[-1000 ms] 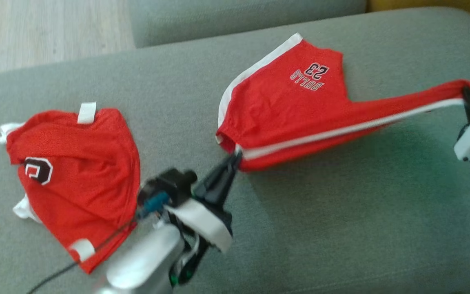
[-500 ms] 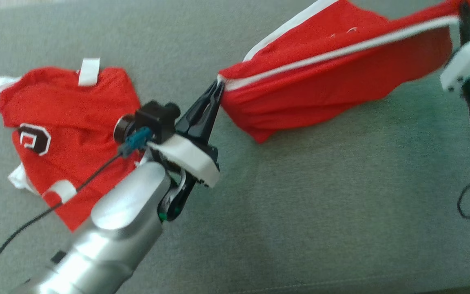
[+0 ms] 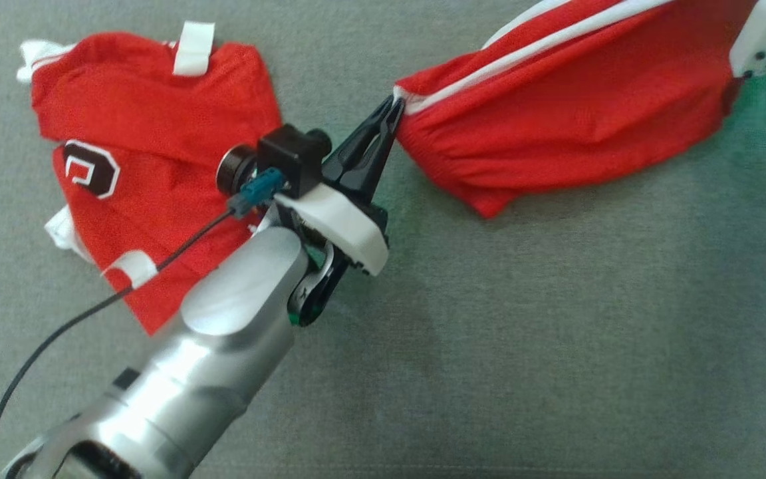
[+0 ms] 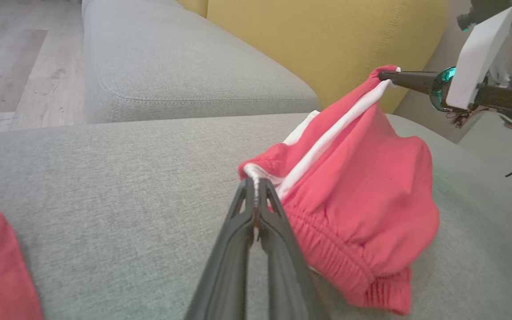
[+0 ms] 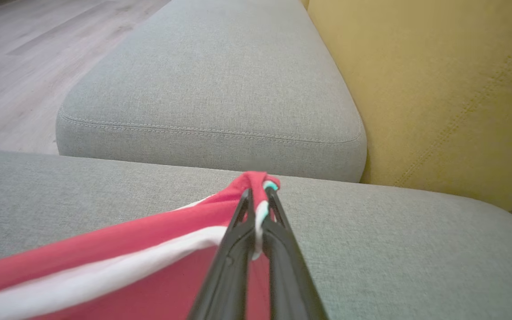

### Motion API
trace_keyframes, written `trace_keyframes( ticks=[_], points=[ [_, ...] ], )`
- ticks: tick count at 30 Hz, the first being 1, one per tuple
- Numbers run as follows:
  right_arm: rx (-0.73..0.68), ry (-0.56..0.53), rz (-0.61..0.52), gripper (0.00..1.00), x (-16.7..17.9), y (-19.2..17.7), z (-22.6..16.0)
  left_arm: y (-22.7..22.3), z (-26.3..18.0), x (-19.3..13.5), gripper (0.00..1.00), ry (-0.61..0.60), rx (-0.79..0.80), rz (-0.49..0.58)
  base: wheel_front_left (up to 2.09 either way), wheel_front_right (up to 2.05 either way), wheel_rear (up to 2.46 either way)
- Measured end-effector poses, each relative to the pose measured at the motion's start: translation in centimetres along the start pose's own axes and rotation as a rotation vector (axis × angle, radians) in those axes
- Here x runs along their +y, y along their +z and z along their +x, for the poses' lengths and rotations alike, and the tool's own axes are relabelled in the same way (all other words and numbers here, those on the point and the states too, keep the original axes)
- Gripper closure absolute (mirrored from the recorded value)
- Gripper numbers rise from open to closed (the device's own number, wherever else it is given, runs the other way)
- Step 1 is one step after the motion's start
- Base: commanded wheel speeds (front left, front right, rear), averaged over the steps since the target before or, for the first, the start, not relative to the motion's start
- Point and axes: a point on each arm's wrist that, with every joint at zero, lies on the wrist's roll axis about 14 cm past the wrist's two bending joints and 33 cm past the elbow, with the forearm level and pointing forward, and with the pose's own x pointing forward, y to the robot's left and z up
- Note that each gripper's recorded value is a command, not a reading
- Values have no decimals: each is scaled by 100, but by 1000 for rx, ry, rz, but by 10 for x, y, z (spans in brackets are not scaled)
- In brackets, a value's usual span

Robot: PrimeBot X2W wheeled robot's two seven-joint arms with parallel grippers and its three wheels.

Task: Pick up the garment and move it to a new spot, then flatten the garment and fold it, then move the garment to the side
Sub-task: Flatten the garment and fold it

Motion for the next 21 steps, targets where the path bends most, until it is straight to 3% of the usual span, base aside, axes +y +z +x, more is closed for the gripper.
trace_keyframes(
  ticks=[4, 5, 6, 13, 21],
  points=[
    [36, -5, -22, 100, -1, -11, 17, -1, 5, 11, 100, 16, 0, -1, 0, 0, 0],
    [39, -9, -33, 51, -2, -13, 20, -2, 6, 13, 97, 21, 2, -3, 0, 0, 0],
    [41, -11, -42, 0, -2, -15, 23, -3, 7, 15, 0, 26, 4, -5, 0, 0, 0],
    [-22, -52, -10, 0, -12, -2, 26, -5, 7, 28, 0, 82, -3, 27, 0, 0, 0],
    [-214, -83, 82, 0, -18, 41, -4, 38, -4, 33, 0, 152, -112, 107, 0, 0, 0]
  ],
)
